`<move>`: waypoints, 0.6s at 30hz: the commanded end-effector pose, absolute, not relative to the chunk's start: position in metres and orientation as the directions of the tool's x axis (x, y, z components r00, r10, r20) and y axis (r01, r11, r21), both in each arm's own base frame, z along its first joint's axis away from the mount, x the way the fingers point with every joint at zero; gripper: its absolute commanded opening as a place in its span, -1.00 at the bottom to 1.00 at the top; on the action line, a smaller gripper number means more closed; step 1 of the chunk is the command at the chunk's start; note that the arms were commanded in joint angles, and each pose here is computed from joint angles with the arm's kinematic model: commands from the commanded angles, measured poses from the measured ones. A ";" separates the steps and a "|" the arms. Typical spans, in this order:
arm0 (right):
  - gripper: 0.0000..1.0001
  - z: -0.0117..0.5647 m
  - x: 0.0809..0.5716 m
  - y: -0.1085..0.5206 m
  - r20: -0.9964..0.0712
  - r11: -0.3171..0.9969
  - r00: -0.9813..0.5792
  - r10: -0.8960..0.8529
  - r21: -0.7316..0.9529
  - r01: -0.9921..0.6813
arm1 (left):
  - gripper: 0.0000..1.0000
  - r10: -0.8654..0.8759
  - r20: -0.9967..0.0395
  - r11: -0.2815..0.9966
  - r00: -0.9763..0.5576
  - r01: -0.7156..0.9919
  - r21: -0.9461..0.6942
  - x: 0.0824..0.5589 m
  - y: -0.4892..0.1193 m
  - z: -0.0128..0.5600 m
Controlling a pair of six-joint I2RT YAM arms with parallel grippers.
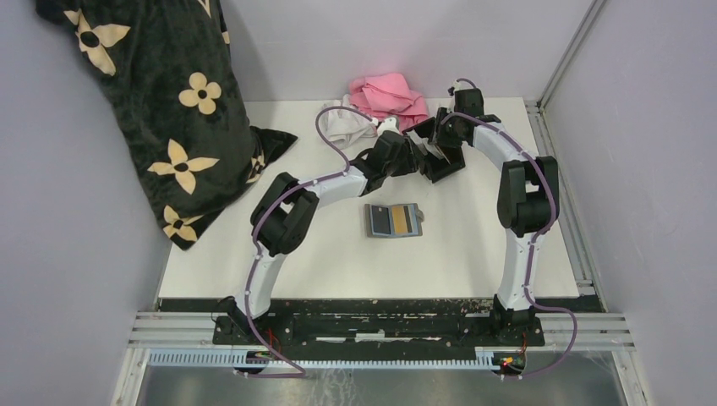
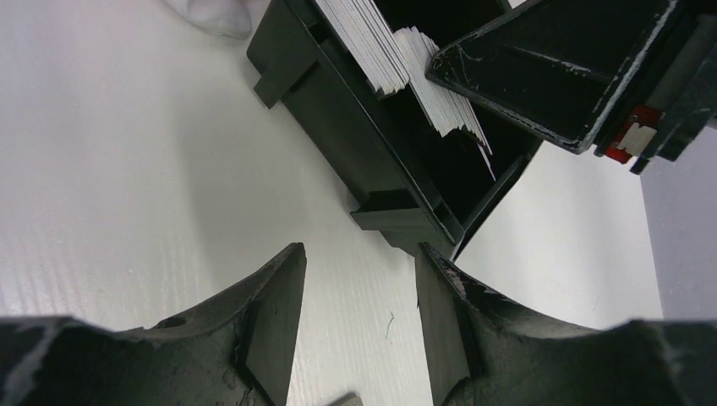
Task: Put the credit cards into the card holder
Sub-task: Pick up the credit card from the storage box.
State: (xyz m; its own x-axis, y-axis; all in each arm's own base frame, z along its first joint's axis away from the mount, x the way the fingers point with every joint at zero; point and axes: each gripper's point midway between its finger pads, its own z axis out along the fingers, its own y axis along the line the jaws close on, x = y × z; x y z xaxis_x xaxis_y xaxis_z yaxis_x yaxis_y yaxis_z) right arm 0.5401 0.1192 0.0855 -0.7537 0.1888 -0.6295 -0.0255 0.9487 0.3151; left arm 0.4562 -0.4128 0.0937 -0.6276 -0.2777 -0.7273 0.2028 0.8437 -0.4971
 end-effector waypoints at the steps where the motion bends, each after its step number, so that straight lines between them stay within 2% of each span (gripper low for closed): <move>1: -0.27 0.087 0.524 0.121 -0.593 0.944 -0.781 0.198 0.329 -0.009 | 0.15 -0.294 -0.703 0.820 -0.647 0.207 -0.533 0.459 -0.426 0.096; 5: -0.37 0.096 0.526 0.124 -0.596 0.935 -0.772 0.219 0.355 -0.009 | 0.15 -0.283 -0.698 0.825 -0.658 0.203 -0.527 0.460 -0.428 0.092; 18: -0.47 0.125 0.533 0.132 -0.627 0.923 -0.741 0.239 0.383 -0.026 | 0.12 -0.264 -0.690 0.825 -0.674 0.214 -0.523 0.465 -0.438 0.086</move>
State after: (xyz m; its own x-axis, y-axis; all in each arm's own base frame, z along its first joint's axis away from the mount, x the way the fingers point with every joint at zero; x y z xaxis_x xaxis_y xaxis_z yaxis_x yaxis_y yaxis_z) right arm 0.5335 0.1249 0.0889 -0.7680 0.2263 -0.5991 -0.0047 0.9334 0.3587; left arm 0.4588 -0.4269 0.0683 -0.6837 -0.2325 -0.6917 0.2046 0.8488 -0.4876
